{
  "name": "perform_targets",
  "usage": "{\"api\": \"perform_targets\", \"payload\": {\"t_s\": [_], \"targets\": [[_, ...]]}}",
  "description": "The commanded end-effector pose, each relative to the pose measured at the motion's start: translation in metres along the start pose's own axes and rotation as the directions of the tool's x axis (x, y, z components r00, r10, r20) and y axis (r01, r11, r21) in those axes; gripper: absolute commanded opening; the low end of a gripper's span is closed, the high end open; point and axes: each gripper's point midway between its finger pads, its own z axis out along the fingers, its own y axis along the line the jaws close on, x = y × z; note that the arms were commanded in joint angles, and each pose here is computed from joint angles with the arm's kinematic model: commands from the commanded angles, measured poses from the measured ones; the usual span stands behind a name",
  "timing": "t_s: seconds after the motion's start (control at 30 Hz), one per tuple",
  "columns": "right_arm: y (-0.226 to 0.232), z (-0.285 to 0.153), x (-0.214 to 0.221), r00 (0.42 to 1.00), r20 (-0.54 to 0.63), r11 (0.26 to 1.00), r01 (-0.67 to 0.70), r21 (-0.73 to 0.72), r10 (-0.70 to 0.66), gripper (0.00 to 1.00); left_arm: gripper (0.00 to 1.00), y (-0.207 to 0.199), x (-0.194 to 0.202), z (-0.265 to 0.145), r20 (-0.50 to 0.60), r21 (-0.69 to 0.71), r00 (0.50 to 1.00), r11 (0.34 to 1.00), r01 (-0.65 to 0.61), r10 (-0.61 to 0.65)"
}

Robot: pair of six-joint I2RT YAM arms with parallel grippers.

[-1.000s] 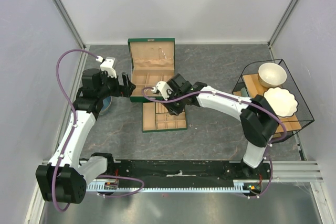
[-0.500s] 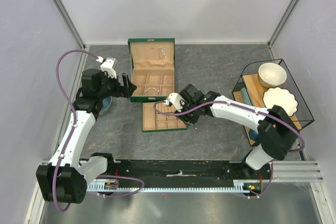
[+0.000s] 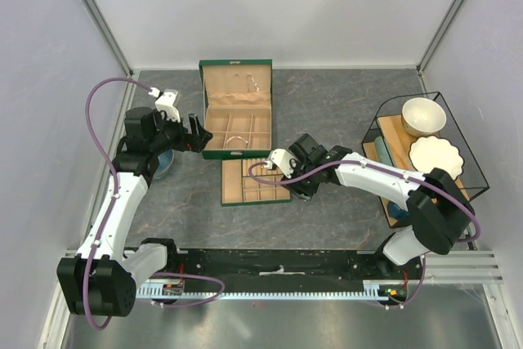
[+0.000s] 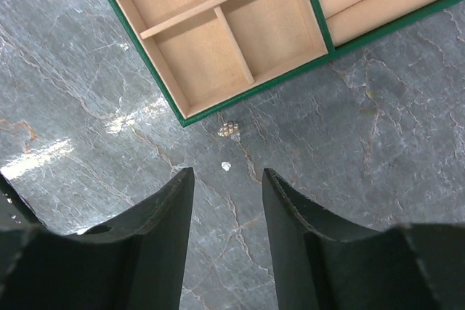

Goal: Organize the mixed jewelry

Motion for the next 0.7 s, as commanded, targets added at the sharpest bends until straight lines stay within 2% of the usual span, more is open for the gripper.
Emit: {"api": "perform_targets", "payload": {"t_s": [0.0,0.67], "targets": [[-0.001,0.004,-0.007,0.999,0.040,1.000,0.028,-0.012,-0.028,0.51,0.96,-0.004,-0.008,-0.002,0.040,0.021,0.999,1.000,-0.006,0.005],[0.000,0.027,-0.010,0.999,0.039,0.999,0.007,-0.046,-0.005,0.50,0.96,-0.002,-0.008,-0.003,0.040,0.016,0.999,1.000,-0.006,0.005]]}}
